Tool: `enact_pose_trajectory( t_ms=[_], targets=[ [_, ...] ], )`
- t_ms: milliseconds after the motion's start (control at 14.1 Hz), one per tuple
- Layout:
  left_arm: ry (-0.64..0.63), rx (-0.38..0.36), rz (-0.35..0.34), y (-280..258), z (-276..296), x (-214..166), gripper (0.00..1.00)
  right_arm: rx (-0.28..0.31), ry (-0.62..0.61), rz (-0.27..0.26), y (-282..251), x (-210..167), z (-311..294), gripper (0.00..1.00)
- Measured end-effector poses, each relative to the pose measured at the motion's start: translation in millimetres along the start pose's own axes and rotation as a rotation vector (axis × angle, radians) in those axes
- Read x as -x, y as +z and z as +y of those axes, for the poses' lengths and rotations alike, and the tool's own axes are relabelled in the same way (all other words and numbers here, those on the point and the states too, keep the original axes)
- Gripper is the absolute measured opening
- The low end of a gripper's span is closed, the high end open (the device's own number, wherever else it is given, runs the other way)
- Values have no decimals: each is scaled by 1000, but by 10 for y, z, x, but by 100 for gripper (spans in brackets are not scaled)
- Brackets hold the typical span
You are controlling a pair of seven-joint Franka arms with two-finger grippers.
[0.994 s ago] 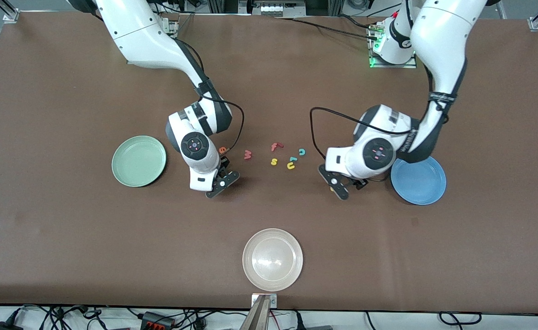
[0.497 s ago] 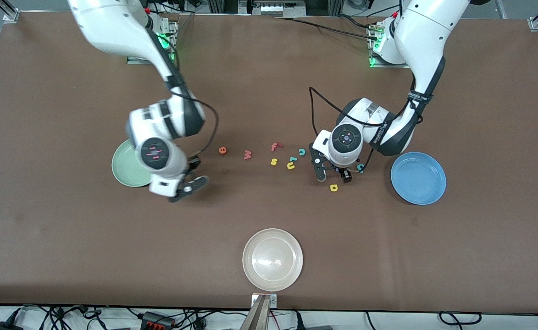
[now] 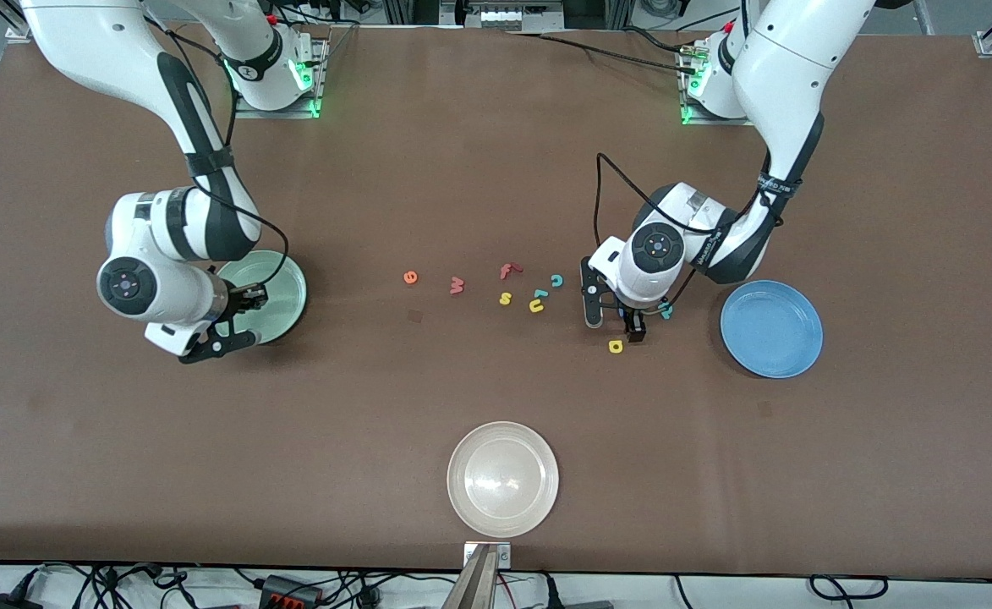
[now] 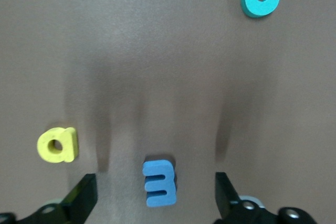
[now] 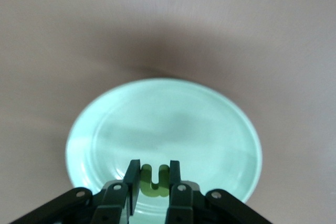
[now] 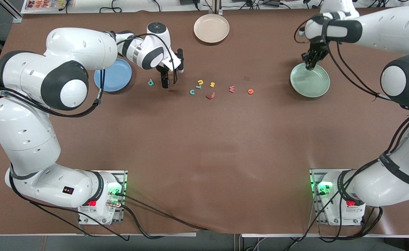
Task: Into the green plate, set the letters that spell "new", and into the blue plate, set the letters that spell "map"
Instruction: 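Carry the green u over the green plate while the left gripper reaches letters, then release the green u while the left gripper grasps the blue E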
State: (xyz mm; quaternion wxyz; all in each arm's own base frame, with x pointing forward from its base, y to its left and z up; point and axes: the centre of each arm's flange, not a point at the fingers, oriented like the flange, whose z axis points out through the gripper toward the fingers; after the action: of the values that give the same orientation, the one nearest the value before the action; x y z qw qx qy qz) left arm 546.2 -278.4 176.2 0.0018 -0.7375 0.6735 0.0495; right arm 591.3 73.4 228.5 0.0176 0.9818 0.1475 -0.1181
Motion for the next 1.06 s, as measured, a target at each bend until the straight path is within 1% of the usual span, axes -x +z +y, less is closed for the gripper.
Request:
enact_pose_trajectory(
  t_ms=[71,142,213,284,355,426,497,568,639,710,781,923,994,1065],
  targets=[
    [2,0,0,7,6,1,93,1,3,5,127,62,-13,26],
    [3,1,0,11,9,3,88,3,6,13,230,111,-13,26],
    [4,2,-1,18,14,5,78,5,9,19,313,151,-8,26],
    [5,4,-2,27,21,9,66,6,11,21,382,187,-1,26],
    [5,6,-3,35,25,13,56,6,13,19,432,216,5,26],
    [5,7,-4,41,27,20,50,6,15,15,464,234,9,26],
    [4,7,-4,42,22,29,50,5,21,13,484,242,11,29],
    [2,5,-2,38,12,38,42,5,42,15,486,240,13,29],
    [0,3,0,33,1,48,32,6,69,22,461,233,15,37],
    [-1,2,0,30,-1,52,27,6,92,35,390,218,13,45],
    [-1,2,0,30,-1,52,27,5,105,49,259,201,-4,56],
    [-4,2,0,27,-10,64,27,-4,107,38,-148,183,-96,74],
    [-10,1,1,19,-32,96,27,-12,101,35,-354,173,-172,85],
    [-23,-2,2,-11,-76,157,27,-30,106,41,-506,162,-288,94]
  ],
)
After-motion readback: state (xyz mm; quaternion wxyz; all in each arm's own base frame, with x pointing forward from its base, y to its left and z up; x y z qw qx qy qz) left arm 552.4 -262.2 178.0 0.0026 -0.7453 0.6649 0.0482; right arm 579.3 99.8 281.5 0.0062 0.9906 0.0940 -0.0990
